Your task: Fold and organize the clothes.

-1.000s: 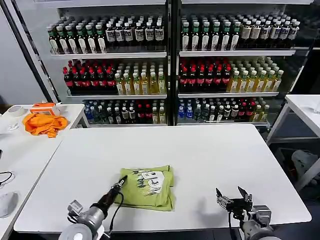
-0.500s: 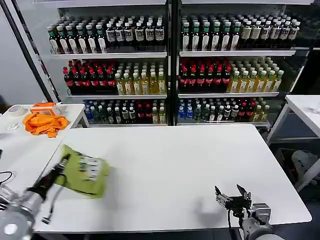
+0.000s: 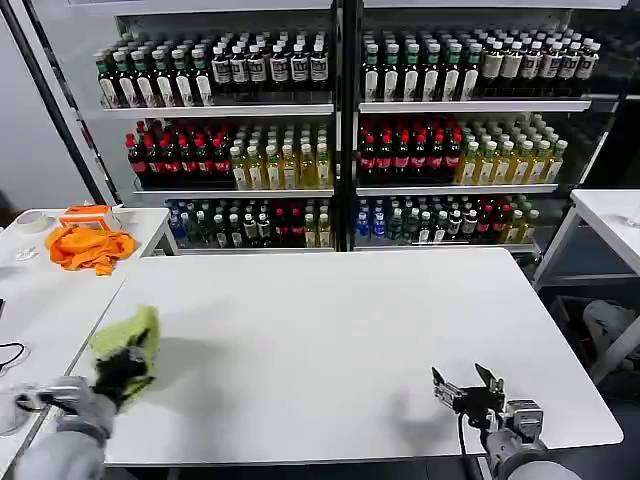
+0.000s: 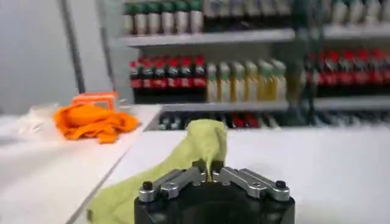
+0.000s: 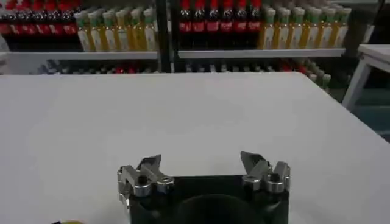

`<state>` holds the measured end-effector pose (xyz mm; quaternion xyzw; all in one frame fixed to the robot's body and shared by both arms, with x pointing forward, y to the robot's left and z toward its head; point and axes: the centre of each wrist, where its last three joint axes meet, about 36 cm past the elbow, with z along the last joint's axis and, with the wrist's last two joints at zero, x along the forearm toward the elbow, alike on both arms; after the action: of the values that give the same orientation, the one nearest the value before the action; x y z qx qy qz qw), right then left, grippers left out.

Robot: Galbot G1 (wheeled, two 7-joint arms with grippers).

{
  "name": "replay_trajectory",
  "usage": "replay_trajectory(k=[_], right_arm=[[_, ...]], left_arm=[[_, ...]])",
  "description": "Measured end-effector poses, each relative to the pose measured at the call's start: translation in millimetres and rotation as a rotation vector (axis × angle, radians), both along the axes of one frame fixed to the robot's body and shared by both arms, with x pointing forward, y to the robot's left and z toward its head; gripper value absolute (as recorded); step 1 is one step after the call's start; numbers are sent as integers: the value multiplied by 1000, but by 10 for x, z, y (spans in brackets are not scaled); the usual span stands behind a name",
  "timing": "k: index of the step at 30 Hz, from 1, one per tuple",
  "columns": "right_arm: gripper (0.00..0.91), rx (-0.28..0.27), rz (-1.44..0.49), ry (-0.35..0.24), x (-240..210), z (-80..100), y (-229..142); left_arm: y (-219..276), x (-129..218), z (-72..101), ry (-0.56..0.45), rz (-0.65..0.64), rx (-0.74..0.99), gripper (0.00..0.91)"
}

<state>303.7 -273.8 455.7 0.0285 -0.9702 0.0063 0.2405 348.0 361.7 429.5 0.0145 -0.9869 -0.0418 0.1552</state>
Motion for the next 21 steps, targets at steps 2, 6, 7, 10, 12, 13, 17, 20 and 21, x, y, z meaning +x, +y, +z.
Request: replay_trajectory(k=[2, 6, 7, 10, 12, 13, 17, 20, 21], right_arm=[[907, 2, 2, 2, -12, 0, 8], [907, 6, 6, -1, -13, 12, 20], [907, 6, 6, -3, -7, 14, 21], [907, 9, 9, -5, 3, 17, 34], [907, 11, 10, -7, 10, 21, 40], [907, 13, 11, -7, 17, 25, 42], [907, 11, 16, -7, 45, 29, 34], [907, 11, 19, -13, 73, 46, 23], [907, 11, 20, -14, 81, 52, 20]], left_arm=[[-187, 1, -73, 2, -46, 52, 20], [-591, -10, -113, -11, -137, 111, 20], [-683, -16, -129, -9, -157, 119, 20], [-962, -28, -196, 4, -210, 140, 20], [-1152, -30, -249, 15, -242, 140, 20], [-1237, -25, -272, 22, -254, 137, 20], [-1616, 6, -383, 56, -297, 107, 20], [-1912, 51, -461, 71, -323, 79, 322], [-2009, 71, -485, 74, -330, 71, 695]])
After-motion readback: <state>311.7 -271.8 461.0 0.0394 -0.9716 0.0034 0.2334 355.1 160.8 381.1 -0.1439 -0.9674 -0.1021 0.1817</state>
